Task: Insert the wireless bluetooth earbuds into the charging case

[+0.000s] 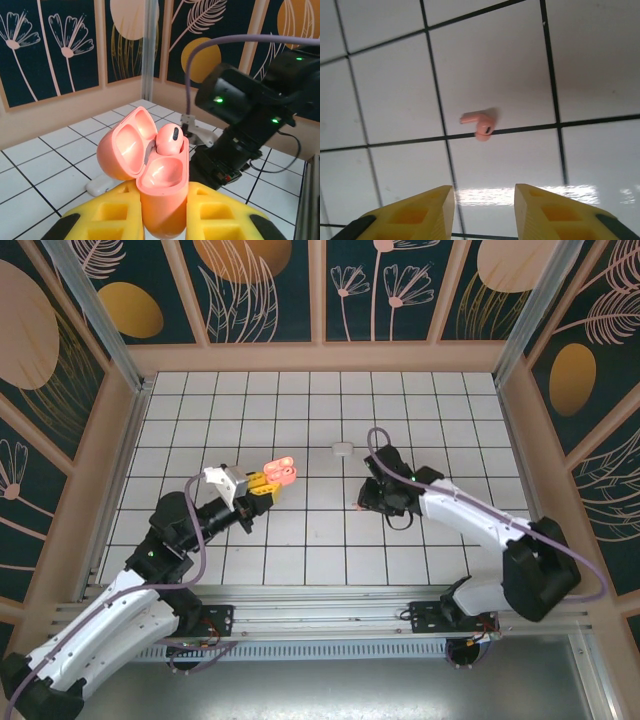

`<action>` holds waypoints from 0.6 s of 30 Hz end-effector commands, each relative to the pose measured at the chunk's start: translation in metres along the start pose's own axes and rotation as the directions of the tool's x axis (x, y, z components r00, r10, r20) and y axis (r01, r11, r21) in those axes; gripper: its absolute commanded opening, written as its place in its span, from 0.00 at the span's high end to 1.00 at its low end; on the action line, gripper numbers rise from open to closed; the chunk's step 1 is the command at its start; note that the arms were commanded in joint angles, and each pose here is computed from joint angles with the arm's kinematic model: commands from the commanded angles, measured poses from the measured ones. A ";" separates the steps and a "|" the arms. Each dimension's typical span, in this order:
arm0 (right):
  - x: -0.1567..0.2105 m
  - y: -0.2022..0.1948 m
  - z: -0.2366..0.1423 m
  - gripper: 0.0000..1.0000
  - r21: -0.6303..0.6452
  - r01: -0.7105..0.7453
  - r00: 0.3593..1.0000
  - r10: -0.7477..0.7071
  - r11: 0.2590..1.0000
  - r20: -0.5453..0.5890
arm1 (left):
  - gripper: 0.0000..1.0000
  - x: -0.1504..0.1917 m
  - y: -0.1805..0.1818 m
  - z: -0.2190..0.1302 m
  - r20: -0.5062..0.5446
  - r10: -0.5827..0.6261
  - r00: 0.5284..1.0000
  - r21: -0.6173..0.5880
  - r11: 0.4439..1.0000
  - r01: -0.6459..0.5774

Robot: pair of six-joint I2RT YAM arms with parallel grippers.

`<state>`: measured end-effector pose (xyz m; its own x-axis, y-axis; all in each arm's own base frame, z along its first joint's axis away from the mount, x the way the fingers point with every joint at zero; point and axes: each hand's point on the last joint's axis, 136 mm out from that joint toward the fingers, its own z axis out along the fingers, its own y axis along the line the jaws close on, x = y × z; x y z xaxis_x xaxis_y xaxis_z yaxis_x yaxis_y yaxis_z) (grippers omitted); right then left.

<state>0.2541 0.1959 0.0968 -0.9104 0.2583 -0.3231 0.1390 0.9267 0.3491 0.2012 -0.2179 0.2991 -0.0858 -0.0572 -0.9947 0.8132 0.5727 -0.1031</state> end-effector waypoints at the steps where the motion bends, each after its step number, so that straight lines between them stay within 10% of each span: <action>1: -0.015 0.014 -0.002 0.64 -0.114 -0.224 0.964 0.238 0.968 0.123 | 0.83 -0.013 -0.005 0.002 0.058 0.002 0.998 0.037 0.999 -0.004; 18: 0.004 -0.002 0.044 0.68 -0.049 -0.228 0.973 0.229 0.973 0.018 | 0.83 -0.003 -0.007 0.015 0.052 -0.031 0.998 0.077 0.997 0.027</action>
<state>0.2666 0.2042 0.0620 -0.8347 0.4828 -0.2647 0.3334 0.8257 0.4550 0.2071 -0.2330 0.2955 -0.1081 -0.0861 -0.9904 0.8401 0.5249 -0.1373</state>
